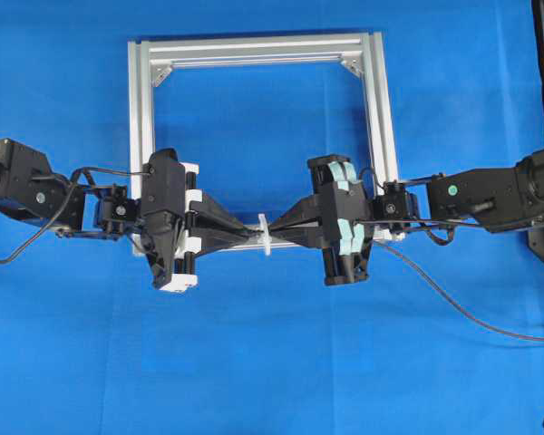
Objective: Insert the wire through the string loop located in the center.
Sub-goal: 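Close the left gripper on the USB plug beyond the loop, then open the right gripper to release the cable, then pull the plug leftward with the left gripper, drawing cable through the loop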
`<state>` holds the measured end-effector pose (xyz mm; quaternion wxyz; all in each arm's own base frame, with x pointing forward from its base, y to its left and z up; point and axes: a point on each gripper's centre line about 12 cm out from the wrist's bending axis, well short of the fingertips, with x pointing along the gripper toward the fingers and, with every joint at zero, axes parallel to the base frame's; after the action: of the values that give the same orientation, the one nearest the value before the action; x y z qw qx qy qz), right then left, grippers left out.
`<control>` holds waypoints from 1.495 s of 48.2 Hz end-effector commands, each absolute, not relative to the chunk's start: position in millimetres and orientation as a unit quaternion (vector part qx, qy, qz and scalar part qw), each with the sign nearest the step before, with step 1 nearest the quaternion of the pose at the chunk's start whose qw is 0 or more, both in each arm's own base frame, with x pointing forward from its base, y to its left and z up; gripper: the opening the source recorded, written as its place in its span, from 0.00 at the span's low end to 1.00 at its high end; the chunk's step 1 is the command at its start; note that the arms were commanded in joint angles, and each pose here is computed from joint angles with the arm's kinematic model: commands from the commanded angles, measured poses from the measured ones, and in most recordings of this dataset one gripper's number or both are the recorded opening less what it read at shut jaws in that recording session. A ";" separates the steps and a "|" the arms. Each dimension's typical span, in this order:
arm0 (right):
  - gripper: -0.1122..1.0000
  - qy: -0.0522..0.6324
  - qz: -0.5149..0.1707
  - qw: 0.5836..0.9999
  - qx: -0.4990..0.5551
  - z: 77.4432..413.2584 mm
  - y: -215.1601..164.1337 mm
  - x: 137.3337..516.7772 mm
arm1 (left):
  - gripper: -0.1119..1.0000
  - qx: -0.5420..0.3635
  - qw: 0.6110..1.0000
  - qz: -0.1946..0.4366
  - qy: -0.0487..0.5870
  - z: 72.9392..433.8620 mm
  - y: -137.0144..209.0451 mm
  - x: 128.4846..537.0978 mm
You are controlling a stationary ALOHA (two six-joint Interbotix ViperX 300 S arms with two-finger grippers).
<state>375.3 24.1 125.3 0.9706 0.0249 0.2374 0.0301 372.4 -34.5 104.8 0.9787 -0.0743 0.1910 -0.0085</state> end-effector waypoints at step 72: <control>0.97 0.220 0.029 0.975 0.028 135.9 23.6 380.4 | 0.17 -0.075 0.980 -0.008 0.185 115.8 -30.7 351.8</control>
<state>375.3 23.9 125.3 0.9706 0.0268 0.2375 0.0290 356.7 -31.1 102.2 0.9764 -0.0735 0.2028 -0.0051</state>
